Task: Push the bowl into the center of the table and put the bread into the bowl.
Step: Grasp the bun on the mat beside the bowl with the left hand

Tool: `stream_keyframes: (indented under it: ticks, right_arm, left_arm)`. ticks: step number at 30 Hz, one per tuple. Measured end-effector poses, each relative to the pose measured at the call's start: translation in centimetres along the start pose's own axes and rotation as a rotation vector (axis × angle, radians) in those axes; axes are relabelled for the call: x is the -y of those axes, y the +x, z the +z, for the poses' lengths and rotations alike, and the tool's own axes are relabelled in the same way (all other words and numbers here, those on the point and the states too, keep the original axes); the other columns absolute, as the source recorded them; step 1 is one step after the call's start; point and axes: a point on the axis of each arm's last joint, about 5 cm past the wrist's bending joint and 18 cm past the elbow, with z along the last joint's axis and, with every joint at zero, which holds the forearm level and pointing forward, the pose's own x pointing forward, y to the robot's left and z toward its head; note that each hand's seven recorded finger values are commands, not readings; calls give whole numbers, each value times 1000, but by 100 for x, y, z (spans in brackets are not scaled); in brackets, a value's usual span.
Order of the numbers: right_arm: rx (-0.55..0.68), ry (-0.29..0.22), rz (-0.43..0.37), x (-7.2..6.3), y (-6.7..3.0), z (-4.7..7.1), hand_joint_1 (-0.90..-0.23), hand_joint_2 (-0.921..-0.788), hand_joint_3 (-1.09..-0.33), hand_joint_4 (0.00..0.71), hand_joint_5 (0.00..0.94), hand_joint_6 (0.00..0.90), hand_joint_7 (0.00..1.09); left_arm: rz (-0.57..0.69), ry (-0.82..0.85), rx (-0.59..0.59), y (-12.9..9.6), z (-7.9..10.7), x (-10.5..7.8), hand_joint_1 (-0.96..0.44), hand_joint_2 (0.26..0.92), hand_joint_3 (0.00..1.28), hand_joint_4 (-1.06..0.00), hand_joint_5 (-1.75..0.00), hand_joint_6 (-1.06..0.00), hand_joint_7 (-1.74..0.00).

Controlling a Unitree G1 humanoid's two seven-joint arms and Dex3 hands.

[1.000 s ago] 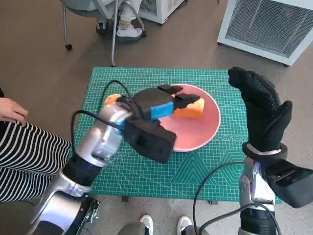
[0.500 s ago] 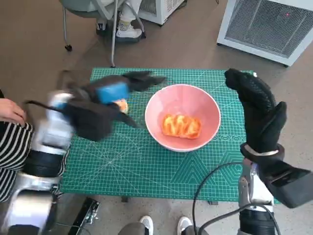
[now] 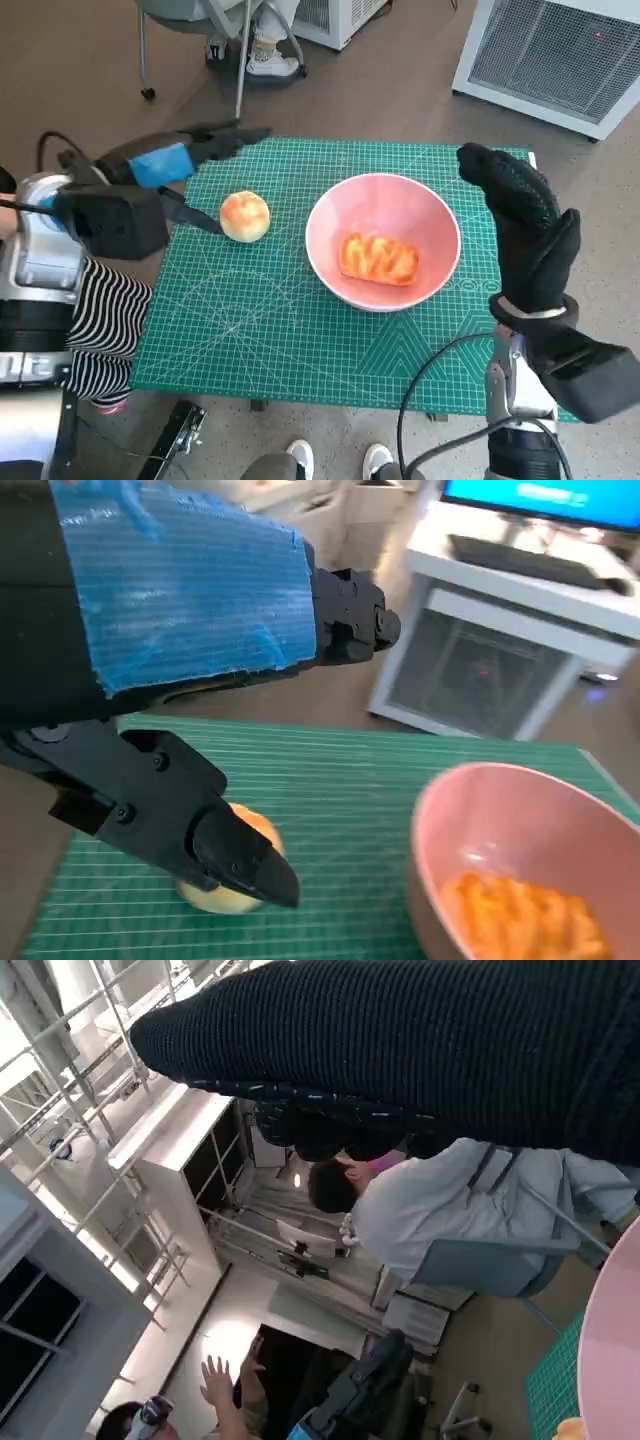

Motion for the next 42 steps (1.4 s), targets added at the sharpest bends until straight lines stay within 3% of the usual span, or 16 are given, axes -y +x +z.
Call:
stream_keyframes:
  ticks: [9,20,42]
  right_arm:
    - [5,1,7,-1,22,2,-686,-921,-678,141,1,83,385]
    - [-5,-1,27,28,26,-12,-688,-921,-679,140,1,82,386]
    - [-3,-12,36,94,32,8,-685,-921,-681,138,0,83,391]
  left_arm:
    - [-21,16,-52,54,-123,11,-114,753,11,0,0,-141,-15]
    - [-120,-22,-180,157,-344,252,-118,755,7,-9,-2,-146,-11]
    - [-149,-6,-303,431,-299,486,-101,753,2,-36,-6,-166,-9]
